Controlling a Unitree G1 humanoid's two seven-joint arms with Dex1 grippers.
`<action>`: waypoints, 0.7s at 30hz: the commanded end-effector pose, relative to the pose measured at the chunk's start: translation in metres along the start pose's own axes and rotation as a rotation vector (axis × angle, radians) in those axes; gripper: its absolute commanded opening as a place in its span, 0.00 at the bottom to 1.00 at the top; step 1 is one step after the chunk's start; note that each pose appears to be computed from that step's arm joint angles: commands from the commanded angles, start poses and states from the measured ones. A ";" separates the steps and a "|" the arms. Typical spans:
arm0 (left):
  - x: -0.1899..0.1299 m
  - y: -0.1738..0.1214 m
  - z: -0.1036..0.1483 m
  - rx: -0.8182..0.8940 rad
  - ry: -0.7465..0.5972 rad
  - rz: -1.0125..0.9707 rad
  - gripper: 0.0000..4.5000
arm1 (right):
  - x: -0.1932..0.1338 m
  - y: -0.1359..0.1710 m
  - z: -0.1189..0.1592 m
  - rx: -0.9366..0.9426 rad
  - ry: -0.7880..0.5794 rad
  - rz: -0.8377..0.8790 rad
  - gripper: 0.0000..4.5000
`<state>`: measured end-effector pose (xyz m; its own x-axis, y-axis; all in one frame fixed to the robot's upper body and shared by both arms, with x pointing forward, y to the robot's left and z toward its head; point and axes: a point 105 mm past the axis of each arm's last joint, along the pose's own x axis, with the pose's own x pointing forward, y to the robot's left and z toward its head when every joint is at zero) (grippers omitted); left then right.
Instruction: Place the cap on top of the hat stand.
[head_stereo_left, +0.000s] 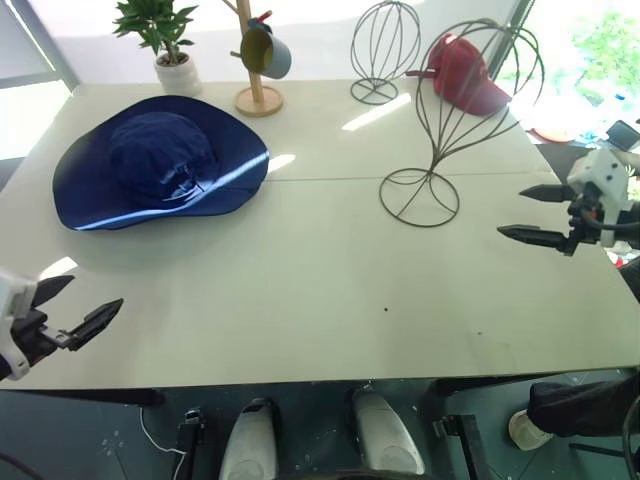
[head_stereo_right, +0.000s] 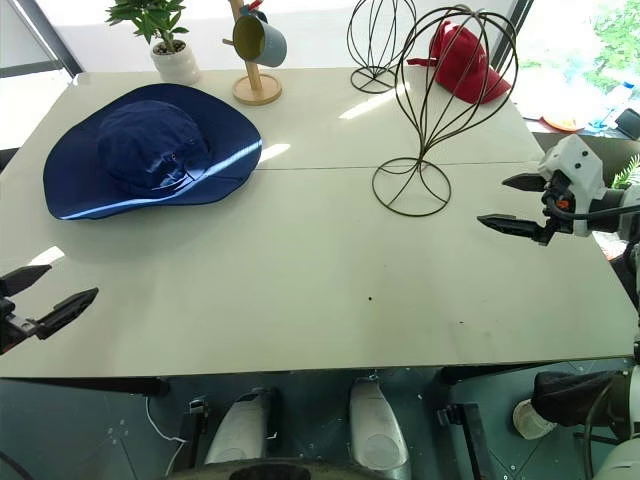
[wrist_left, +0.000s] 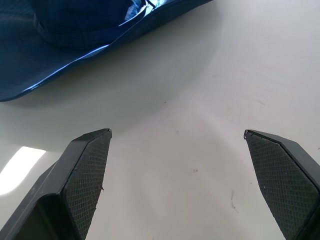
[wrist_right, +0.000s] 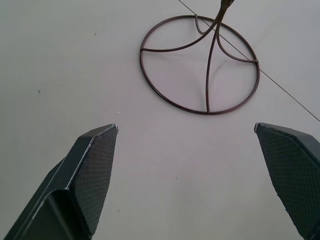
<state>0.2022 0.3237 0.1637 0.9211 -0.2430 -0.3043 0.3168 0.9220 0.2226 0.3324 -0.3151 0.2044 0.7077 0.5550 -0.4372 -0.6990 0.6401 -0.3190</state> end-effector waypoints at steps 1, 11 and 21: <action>-0.003 0.003 0.010 0.037 -0.032 0.012 0.99 | -0.007 -0.005 0.009 -0.035 -0.031 -0.022 1.00; 0.005 0.004 0.017 0.050 -0.055 0.000 0.99 | -0.013 -0.009 0.008 -0.019 -0.046 -0.036 1.00; 0.030 0.002 0.062 0.451 -0.071 -0.077 0.99 | -0.035 0.027 0.059 -0.054 -0.152 0.139 1.00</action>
<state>0.2408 0.2987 0.2069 0.8973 -0.3467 -0.2732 0.4409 0.7346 0.5158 0.3073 -0.2999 0.2334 0.6382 0.6565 -0.4021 -0.7683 0.5757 -0.2796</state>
